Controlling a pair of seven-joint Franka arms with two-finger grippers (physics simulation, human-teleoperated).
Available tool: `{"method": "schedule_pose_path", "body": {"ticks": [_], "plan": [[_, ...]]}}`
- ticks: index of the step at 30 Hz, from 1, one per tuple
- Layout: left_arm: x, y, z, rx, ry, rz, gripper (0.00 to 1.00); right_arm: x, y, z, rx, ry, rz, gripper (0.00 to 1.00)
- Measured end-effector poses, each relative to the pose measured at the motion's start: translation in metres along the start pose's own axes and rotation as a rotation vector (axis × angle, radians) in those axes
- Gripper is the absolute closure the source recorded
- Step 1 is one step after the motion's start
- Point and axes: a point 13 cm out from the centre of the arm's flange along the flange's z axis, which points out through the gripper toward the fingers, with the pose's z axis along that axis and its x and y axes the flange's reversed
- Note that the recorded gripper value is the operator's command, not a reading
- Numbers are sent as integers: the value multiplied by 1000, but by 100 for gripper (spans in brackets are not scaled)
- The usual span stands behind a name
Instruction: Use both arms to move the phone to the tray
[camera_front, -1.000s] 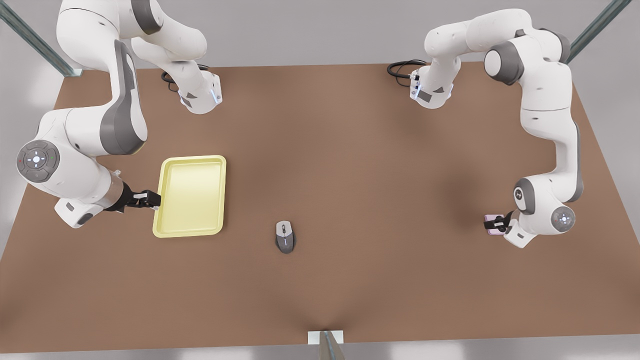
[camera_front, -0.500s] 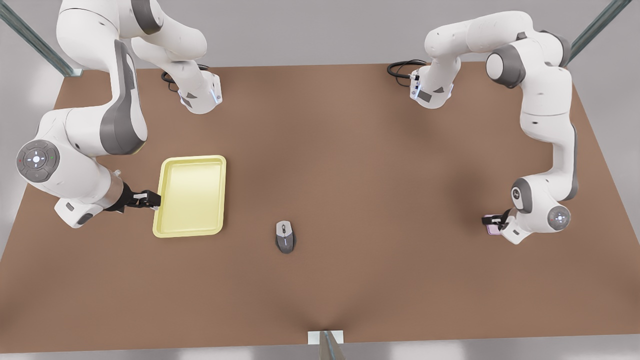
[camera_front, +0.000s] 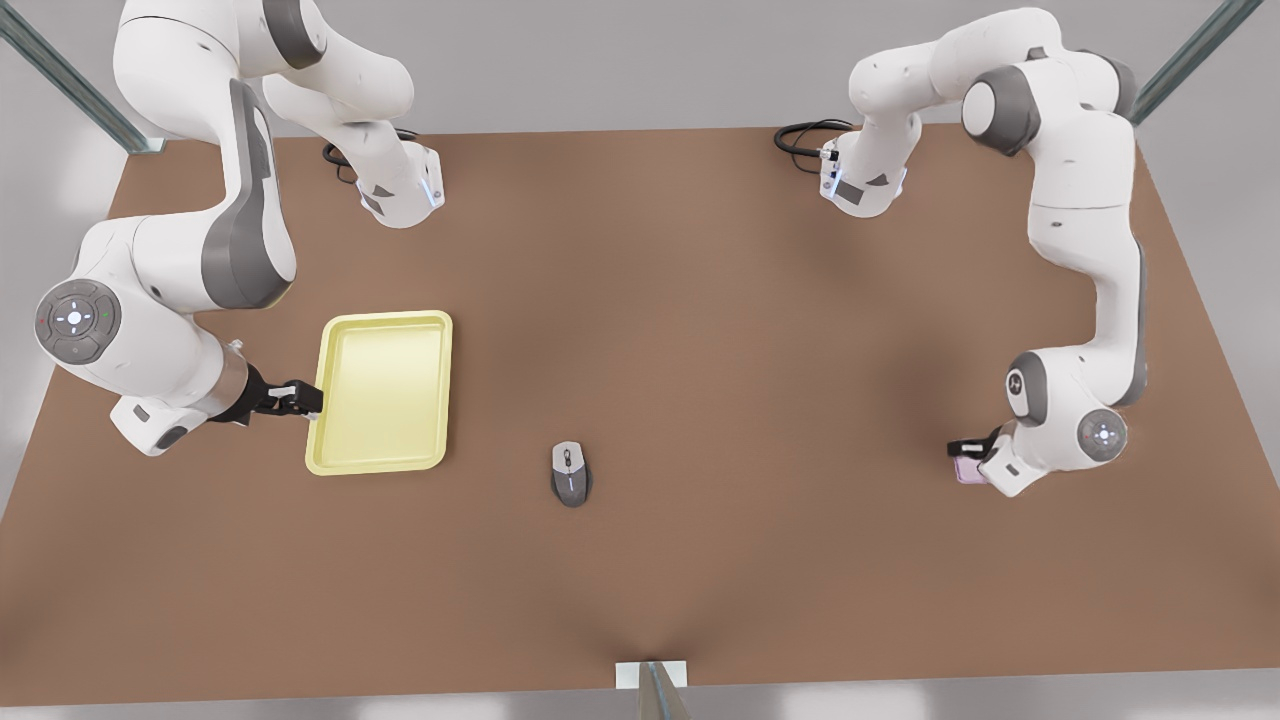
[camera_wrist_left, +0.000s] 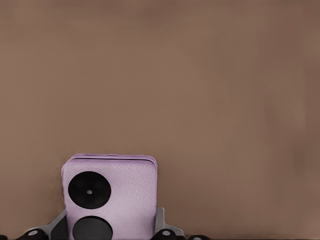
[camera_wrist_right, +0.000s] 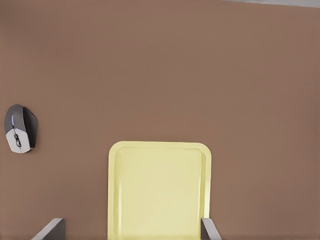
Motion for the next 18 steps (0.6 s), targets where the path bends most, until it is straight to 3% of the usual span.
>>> {"method": "schedule_pose_path", "body": {"ticks": [6, 10, 13, 18], "plan": [[3, -321, -54, -25, -66, 284, 28, 0, -1, 1, -1, 0, 2, 0], [69, -489, -40, -22, -46, 338, 28, 0, -1, 0, -1, 0, 2, 0], [88, -533, -7, -27, -13, 263, 28, 0, -1, 0, -1, 0, 2, 0], [120, -520, 56, -65, 32, 99, 28, 0, -1, 1, 0, 0, 2, 0]]}}
